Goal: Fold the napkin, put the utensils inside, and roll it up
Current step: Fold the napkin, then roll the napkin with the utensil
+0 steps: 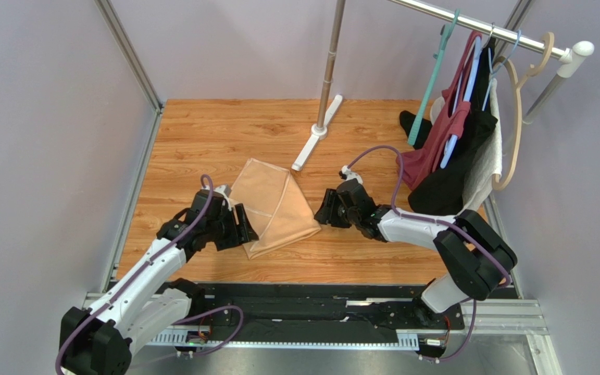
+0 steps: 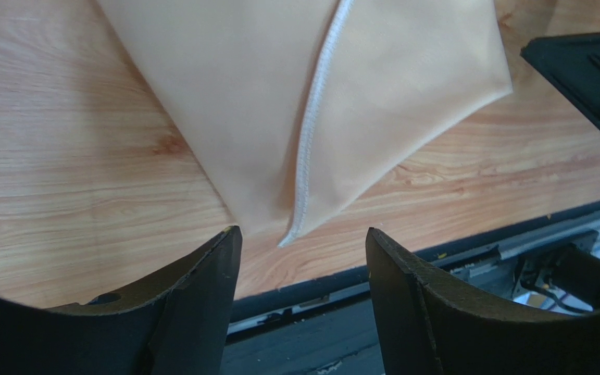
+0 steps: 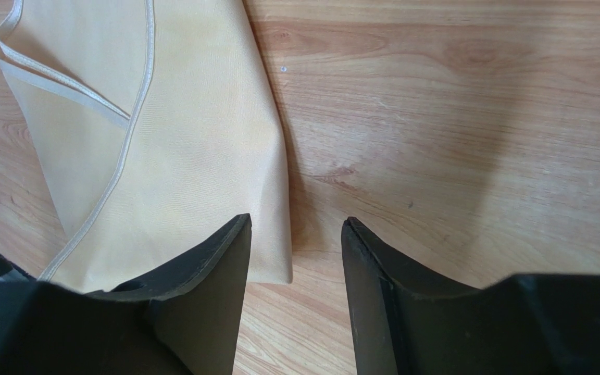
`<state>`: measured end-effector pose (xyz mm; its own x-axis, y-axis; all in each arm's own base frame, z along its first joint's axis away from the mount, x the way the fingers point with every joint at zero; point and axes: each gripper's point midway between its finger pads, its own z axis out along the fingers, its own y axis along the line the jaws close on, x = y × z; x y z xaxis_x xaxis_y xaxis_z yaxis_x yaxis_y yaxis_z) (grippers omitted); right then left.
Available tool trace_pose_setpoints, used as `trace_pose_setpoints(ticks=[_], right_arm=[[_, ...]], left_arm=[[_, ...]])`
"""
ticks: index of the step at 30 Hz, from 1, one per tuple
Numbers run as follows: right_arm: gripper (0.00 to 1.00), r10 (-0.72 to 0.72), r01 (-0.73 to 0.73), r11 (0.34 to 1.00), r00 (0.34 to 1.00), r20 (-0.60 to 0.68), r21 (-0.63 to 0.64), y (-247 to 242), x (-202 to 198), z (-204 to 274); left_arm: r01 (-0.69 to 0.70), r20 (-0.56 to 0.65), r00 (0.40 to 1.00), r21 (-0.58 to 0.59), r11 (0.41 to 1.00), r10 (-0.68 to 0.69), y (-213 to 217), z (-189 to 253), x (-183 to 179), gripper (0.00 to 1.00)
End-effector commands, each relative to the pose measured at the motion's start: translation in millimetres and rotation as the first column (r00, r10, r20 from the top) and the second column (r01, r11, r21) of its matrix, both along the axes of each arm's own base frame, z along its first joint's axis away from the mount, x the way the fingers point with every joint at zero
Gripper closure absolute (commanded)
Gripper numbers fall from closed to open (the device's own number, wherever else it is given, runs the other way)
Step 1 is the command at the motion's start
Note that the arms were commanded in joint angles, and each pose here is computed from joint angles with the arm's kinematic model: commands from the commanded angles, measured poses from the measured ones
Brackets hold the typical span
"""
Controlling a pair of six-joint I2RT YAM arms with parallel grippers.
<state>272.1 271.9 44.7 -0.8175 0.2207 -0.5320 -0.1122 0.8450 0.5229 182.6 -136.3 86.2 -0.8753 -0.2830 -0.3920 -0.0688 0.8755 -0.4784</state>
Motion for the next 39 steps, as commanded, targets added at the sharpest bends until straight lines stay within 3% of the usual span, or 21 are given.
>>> trace_pose_setpoints(ticks=[1,9,26,37,39], right_arm=[[0.50,-0.027,0.030,0.998,0.998,0.063,-0.049,-15,4,10],[0.50,-0.035,0.036,0.999,0.997,0.064,-0.013,-16,-2,13],[0.50,-0.024,0.025,1.000,0.997,0.067,-0.019,-20,-8,13],[0.49,-0.017,0.020,0.999,0.997,0.080,-0.034,-23,-7,18],[0.49,-0.013,0.016,0.999,0.996,0.088,-0.031,-21,-6,23]], left_arm=[[0.006,-0.061,0.998,-0.068,0.998,-0.010,-17,-1,-11,0.32],[-0.012,-0.127,0.992,-0.098,0.995,-0.001,-24,-25,-14,0.44],[-0.050,-0.113,0.993,-0.084,0.995,0.041,-21,-30,-7,0.52],[-0.050,-0.125,0.991,-0.095,0.994,0.038,-22,-31,-9,0.70],[-0.049,-0.123,0.992,-0.093,0.994,0.037,-22,-31,-10,0.79]])
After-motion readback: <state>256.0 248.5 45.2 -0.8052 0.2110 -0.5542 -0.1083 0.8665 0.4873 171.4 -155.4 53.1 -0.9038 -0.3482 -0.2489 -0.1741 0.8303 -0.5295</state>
